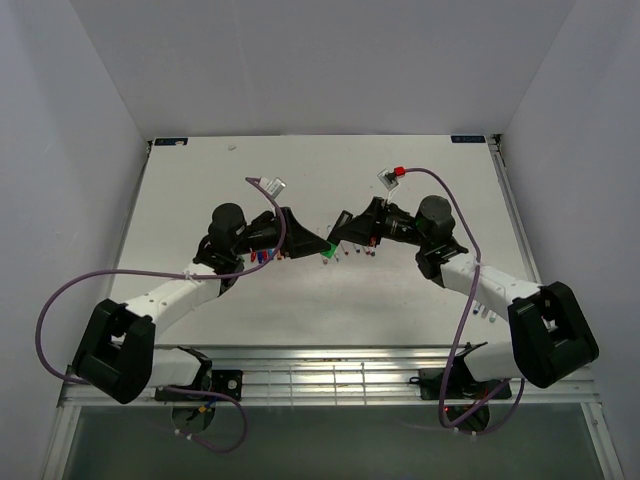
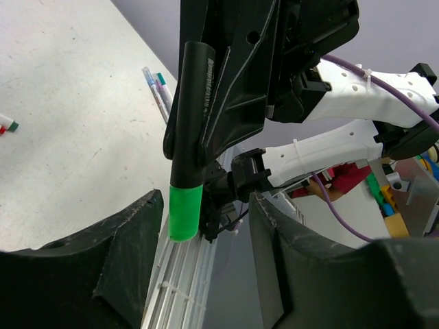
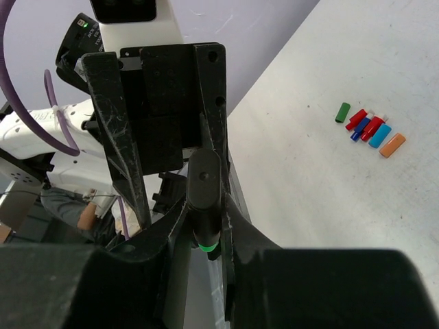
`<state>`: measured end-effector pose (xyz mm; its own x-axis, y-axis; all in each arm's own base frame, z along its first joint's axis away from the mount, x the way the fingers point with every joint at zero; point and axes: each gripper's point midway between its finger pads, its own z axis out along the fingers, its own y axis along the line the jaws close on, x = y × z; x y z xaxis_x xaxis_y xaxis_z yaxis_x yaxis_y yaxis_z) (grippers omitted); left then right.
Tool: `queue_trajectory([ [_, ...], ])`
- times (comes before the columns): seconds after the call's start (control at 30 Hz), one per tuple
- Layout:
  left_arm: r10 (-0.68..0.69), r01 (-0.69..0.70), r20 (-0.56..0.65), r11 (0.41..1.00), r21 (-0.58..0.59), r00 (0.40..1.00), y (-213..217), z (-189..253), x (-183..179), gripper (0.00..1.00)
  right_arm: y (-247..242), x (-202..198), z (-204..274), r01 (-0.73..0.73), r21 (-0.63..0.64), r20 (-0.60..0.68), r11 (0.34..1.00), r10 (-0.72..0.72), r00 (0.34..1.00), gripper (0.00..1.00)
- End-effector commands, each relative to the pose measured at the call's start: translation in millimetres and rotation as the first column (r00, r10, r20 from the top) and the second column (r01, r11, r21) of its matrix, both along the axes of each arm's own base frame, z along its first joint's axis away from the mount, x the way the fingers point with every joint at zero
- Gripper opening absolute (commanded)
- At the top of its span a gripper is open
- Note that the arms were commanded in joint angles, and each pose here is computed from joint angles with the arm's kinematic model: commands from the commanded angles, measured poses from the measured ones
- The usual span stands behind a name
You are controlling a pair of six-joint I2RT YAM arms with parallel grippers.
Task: Open the pen caps
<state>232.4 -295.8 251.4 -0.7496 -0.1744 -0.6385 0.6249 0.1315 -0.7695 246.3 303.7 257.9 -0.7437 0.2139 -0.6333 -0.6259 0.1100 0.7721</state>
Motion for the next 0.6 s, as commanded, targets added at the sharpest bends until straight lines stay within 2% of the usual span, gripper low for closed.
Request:
queue_trajectory([
  [0.0,-0.037,0.039,0.056,0.998,-0.04,0.998,-4.1,19.9,-3.4,0.61,3.8,-1.2,24.4,-0.031,0.051,0.08,0.998,0.027,0.996,0.08],
  [0.5,-0.08,0.081,0.021,0.996,-0.044,0.997,-8.4,11.2,-6.9,0.5,10.9,6.6,29.6,-0.044,0.078,0.078,0.996,0.038,0.996,0.08],
  [0.57,-0.083,0.084,0.019,0.996,-0.044,0.996,-8.7,10.2,-6.9,0.46,11.3,6.9,27.4,-0.046,0.079,0.069,0.996,0.041,0.997,0.08],
])
